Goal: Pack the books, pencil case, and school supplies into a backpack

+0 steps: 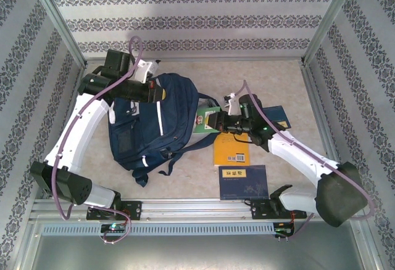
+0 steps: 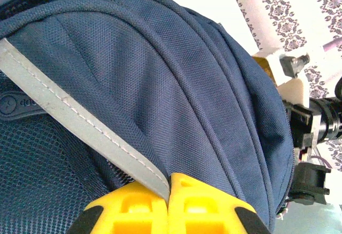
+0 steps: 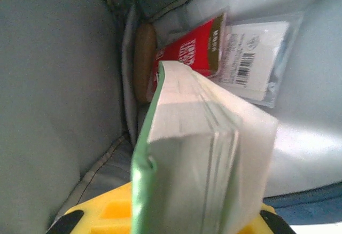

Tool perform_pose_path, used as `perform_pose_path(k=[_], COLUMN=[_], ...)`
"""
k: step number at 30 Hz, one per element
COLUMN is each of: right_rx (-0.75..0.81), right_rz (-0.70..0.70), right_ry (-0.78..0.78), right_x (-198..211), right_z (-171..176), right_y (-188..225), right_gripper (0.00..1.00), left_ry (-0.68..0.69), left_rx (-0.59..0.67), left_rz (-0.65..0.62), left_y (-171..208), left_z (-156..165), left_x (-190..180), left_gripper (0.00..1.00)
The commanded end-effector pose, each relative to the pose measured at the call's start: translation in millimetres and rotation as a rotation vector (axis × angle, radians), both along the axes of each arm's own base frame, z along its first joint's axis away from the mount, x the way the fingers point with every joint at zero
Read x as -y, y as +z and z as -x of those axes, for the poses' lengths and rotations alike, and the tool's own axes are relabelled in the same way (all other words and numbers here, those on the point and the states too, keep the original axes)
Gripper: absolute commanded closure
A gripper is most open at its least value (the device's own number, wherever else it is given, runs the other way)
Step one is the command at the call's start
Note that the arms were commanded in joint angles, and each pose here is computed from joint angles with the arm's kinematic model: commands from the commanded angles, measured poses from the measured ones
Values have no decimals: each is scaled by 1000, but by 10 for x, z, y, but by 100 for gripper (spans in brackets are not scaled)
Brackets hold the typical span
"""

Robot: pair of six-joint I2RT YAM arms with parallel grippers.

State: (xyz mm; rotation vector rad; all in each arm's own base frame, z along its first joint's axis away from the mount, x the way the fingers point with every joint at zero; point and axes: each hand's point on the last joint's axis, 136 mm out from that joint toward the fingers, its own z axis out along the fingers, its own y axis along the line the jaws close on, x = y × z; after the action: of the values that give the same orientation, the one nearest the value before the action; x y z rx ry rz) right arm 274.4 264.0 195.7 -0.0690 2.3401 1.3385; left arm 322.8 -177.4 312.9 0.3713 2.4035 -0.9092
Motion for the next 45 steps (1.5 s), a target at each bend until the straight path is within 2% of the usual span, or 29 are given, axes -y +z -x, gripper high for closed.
perform_pose_path(k=[1, 7, 13, 22, 25, 31, 39, 45], right_rx=[67, 71, 11, -9, 7, -31, -24, -20], right_rz=[-55, -41, -49, -59, -35, -40, -153, -242], right_ry=[73, 125, 66, 25, -24, -143, -34, 74], right_x=[-324, -840, -1259, -1847, -1696, -1062, -867, -958], right_z=[50, 156, 80, -106, -280, -552, -677, -695], right_y=[249, 283, 205, 115, 83, -183, -200, -38], right_gripper=[100, 100, 100, 100, 100, 100, 100, 100], left_ry=[-65, -42, -18, -18, -6, 13, -68, -94], left_rx=[225, 293, 355, 363, 347, 348, 361, 359], left_rz=[84, 72, 49, -18, 41, 226, 291, 317], left_y=[530, 672, 748, 572, 563, 721, 800, 846], left_z=[-110, -467, -784, -988, -989, -1033, -978, -957], left_x=[116, 154, 168, 120, 37, -169, -86, -52], left_gripper=[100, 100, 100, 100, 100, 100, 100, 100])
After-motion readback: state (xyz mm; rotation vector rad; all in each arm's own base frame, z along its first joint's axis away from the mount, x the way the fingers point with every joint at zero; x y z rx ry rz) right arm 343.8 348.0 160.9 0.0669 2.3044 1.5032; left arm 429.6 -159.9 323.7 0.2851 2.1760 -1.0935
